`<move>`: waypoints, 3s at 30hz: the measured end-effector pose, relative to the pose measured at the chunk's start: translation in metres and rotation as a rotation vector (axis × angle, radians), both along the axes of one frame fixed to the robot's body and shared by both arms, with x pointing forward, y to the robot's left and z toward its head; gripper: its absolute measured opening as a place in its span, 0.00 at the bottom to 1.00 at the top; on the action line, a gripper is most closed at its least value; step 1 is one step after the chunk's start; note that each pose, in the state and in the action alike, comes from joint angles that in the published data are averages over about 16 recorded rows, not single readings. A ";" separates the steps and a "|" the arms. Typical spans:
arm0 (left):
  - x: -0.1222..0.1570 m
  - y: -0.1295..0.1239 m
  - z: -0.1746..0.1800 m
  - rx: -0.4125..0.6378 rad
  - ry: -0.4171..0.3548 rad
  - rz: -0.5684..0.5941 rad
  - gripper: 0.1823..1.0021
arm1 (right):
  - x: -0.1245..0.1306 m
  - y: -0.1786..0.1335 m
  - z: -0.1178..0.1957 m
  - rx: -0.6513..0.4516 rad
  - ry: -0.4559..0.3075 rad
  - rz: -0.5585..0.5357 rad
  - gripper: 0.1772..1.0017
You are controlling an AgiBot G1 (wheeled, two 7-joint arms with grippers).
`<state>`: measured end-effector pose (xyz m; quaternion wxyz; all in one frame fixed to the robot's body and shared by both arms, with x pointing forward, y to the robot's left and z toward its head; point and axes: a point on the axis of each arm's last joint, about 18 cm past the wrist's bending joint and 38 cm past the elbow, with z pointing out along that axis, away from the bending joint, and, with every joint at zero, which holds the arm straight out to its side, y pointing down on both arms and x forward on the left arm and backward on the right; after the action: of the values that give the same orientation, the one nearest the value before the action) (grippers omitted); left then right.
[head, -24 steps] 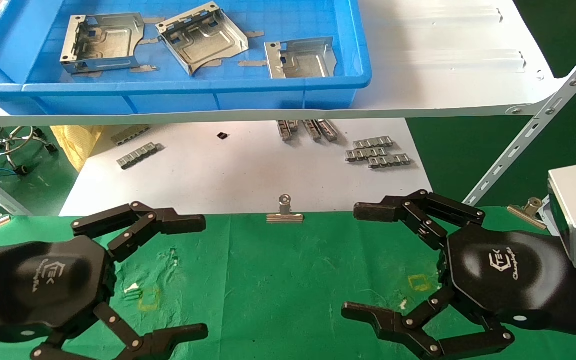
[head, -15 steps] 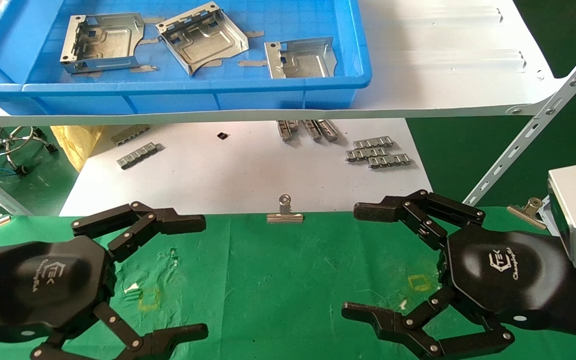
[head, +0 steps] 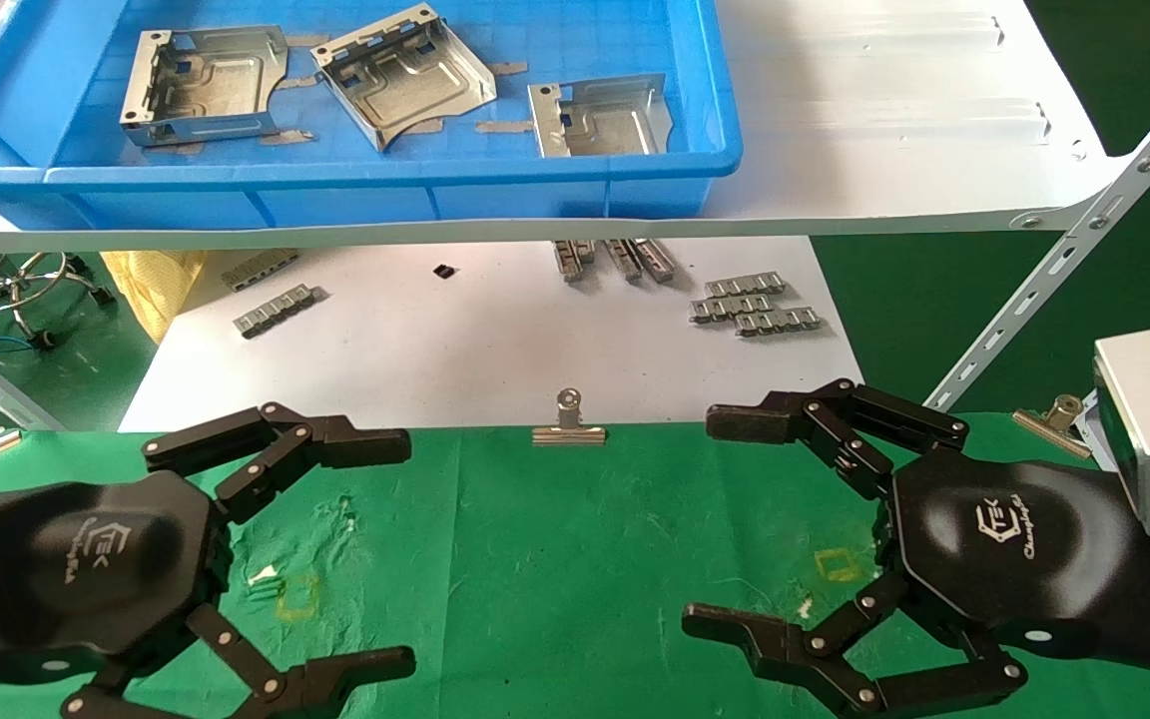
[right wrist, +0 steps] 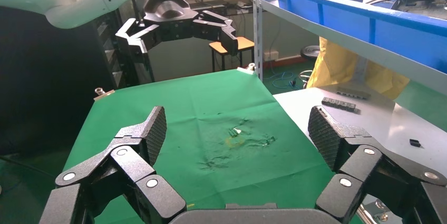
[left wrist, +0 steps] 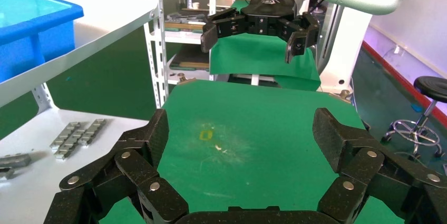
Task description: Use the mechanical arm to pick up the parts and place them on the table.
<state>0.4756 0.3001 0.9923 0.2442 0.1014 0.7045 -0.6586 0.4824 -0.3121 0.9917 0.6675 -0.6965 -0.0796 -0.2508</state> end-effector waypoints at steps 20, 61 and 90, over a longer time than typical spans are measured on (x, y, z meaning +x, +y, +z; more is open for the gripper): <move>0.000 0.000 0.000 0.000 0.000 0.000 1.00 | 0.000 0.000 0.000 0.000 0.000 0.000 1.00; 0.000 0.000 0.000 0.000 0.000 0.000 1.00 | 0.000 0.000 0.000 0.000 0.000 0.000 0.24; 0.104 -0.004 0.156 -0.126 -0.189 0.285 1.00 | 0.000 0.000 0.000 0.000 0.000 0.000 0.02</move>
<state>0.5798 0.2961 1.1485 0.4059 0.0466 0.6431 -0.6477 0.4824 -0.3121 0.9917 0.6675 -0.6966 -0.0796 -0.2508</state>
